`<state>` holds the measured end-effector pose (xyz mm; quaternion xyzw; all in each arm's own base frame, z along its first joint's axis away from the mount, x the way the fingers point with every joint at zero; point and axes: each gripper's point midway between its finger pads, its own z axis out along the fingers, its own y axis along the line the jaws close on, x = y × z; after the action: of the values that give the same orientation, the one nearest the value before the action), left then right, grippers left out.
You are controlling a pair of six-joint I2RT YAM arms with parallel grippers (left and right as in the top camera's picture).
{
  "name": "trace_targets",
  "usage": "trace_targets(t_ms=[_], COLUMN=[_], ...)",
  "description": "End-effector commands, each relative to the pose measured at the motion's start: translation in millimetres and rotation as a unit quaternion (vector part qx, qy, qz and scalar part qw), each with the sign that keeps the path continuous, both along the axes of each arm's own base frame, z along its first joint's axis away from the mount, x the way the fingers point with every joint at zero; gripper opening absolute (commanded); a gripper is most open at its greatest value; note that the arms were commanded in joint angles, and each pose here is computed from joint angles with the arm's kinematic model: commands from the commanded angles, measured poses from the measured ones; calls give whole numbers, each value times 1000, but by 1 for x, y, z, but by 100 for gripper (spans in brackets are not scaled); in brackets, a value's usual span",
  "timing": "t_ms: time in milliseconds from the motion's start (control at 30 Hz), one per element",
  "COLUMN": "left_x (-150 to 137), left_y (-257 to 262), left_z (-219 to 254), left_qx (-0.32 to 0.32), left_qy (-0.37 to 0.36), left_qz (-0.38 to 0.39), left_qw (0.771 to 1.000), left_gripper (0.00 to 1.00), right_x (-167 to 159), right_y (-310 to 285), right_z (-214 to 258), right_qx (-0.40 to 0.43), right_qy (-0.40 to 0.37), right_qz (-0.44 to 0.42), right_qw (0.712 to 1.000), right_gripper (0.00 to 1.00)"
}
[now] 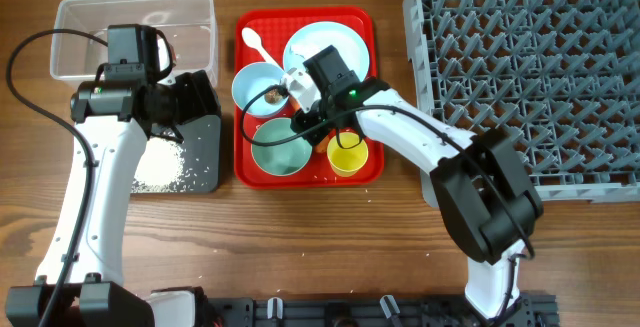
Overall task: Sort waste into correct bins and load items into the dishwasher rack
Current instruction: 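Grasp the empty white bowl with the right gripper and carry to rack, then lower the white bowl into the dish rack and open the right gripper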
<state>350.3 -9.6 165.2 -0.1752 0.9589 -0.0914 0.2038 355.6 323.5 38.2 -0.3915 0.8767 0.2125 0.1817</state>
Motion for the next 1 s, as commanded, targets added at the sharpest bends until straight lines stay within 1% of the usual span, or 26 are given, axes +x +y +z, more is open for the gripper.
trace_targets(t_ms=[0, 67, 100, 133, 167, 200, 233, 300, 333, 400, 433, 467, 500, 533, 567, 600, 633, 667, 733, 767, 800, 833, 900, 967], left_x=[0, 0, 0, 1, 1, 1, 1, 1, 1, 1, 1, 1, 2, 3, 4, 7, 8, 9, 11, 11, 11, 11, 11, 11], left_y=[3, 3, 3, 3, 3, 3, 3, 3, 3, 3, 3, 3, 3, 3, 3, 4, 4, 4, 4, 4, 4, 4, 4, 4], left_z=[-2, -2, -2, -2, -2, -2, -2, -2, -2, -2, -2, -2, -1, -1, 0, 1, 2, 2, 3, 3, 3, 3, 3, 3], left_qx=[6, 6, 6, 6, 6, 6, 6, 6, 6, 6, 6, 6, 6, 7, 7, 7, 7, 7, 7, 7, 7, 7, 7, 7], left_qy=[2, 2, 2, 1, 1, 1, 1, 1, 1, 1, 1, 1, -1, -4, -7, -13, -16, -18, -22, -22, -22, -22, -22, -22], left_qz=[-6, -6, -6, -6, -6, -6, -6, -6, -6, -6, -6, -6, -6, -6, -6, -6, -6, -6, -6, -6, -6, -6, -6, -6], left_qw=[1000, 1000, 1000, 1000, 1000, 1000, 1000, 1000, 1000, 1000, 1000, 1000, 1000, 1000, 1000, 1000, 1000, 1000, 1000, 1000, 1000, 1000, 1000, 1000], left_gripper=[86, 88, 88, 88, 89, 89, 90, 95, 100, 100, 100, 100, 100, 100, 100, 100, 100, 100, 100, 100, 100, 100, 100, 100], right_x=[-15, -13, -10, -6, 2, 9, 18, 33, 41, 58, 69, 75, 85, 93, 103, 112, 119, 126, 136, 143, 153, 164, 174, 183], right_y=[8, 8, 4, 1, -2, -2, 0, -2, -12, -47, -81, -107, -147, -175, -216, -245, -266, -292, -332, -344, -354, -365, -371, -374], right_z=[-22, -22, -23, -23, -17, -1, 26, 84, 111, 159, 192, 214, 241, 255, 271, 281, 287, 293, 290, 281, 265, 239, 210, 187], right_qx=[-8, -9, -20, -28, -32, -24, -10, 3, -7, -50, -83, -106, -141, -166, -205, -233, -252, -276, -333, -355, -381, -411, -445, -494], right_qy=[30, 27, 20, 16, 5, -6, -24, -78, -116, -200, -255, -291, -335, -359, -390, -410, -423, -435, -441, -437, -429, -416, -403, -396], right_qz=[13, 11, 3, -13, -24, -29, -35, -49, -68, -137, -205, -247, -313, -357, -417, -456, -485, -520, -560, -563, -555, -550, -542, -522], right_qw=[999, 1000, 1000, 999, 999, 999, 999, 996, 991, 969, 941, 918, 878, 846, 795, 754, 723, 682, 617, 605, 603, 596, 588, 572], right_gripper=[20, 17, 7, 3, 4, 4, 4, 4, 4, 4, 4, 4, 4, 4, 4, 4, 4, 4, 4, 4, 4, 4, 4, 4])
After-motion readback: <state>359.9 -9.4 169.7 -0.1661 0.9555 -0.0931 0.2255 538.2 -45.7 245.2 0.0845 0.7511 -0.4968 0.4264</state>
